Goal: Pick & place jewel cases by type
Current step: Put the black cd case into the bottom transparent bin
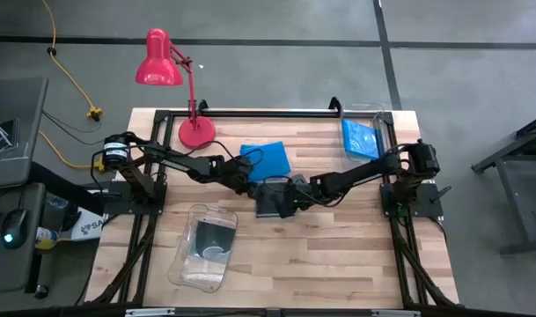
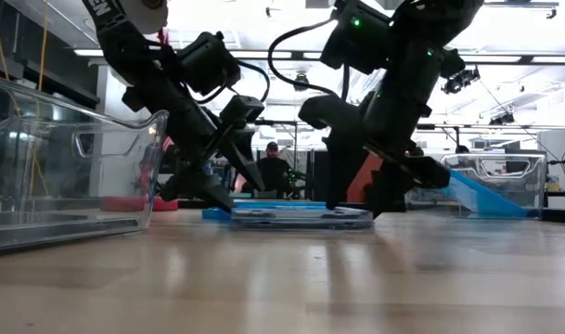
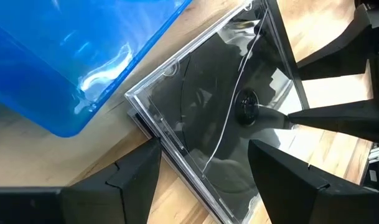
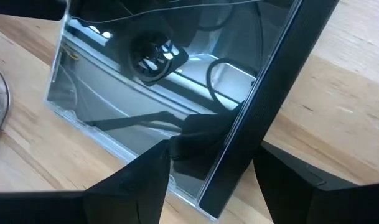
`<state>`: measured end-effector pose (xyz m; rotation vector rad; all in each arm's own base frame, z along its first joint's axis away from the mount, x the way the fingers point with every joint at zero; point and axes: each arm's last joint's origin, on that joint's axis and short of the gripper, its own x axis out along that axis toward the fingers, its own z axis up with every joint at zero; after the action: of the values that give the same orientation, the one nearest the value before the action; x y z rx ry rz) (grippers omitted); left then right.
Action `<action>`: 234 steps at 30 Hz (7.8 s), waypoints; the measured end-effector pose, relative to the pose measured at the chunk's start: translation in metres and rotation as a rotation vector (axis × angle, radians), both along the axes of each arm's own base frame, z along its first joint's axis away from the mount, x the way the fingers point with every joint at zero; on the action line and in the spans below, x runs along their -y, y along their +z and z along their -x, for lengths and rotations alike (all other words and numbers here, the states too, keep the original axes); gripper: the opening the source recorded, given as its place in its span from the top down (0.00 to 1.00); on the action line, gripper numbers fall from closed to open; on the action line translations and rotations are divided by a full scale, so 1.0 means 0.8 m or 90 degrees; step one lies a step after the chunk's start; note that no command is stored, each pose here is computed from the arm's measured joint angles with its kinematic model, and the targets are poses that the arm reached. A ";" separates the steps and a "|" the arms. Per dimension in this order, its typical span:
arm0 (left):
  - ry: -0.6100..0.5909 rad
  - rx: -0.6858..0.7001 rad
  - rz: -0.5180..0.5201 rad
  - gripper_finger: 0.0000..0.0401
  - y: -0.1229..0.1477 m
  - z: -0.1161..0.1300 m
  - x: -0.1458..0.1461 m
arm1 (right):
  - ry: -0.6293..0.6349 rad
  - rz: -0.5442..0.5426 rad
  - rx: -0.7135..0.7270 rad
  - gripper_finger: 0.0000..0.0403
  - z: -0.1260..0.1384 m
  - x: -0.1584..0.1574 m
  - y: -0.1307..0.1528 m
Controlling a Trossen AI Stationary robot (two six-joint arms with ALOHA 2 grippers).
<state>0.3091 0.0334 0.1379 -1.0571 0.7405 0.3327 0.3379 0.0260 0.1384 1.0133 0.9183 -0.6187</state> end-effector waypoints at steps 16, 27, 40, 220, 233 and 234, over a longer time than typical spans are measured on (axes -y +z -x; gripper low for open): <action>-0.009 -0.001 -0.007 0.40 0.000 0.001 0.000 | 0.005 -0.008 0.048 0.48 0.000 0.000 0.019; -0.010 -0.005 -0.007 0.40 -0.001 0.001 0.000 | 0.002 0.000 0.075 0.48 0.003 0.001 0.038; -0.012 -0.005 -0.004 0.40 -0.001 0.001 0.000 | -0.009 0.019 0.104 0.48 0.007 0.003 0.056; -0.203 -0.018 -0.259 0.40 -0.007 0.003 0.000 | -0.053 0.087 -0.060 0.44 0.024 0.016 0.024; -0.223 0.025 -0.233 0.40 -0.022 -0.009 0.001 | -0.050 0.082 -0.045 0.44 0.022 0.016 0.025; -0.223 0.025 -0.234 0.40 -0.022 -0.009 0.001 | -0.050 0.083 -0.052 0.44 0.023 0.016 0.024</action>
<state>0.3166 0.0325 0.1203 -0.5725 0.7792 0.1374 0.3197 0.0132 0.1579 0.9162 0.9012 -0.7815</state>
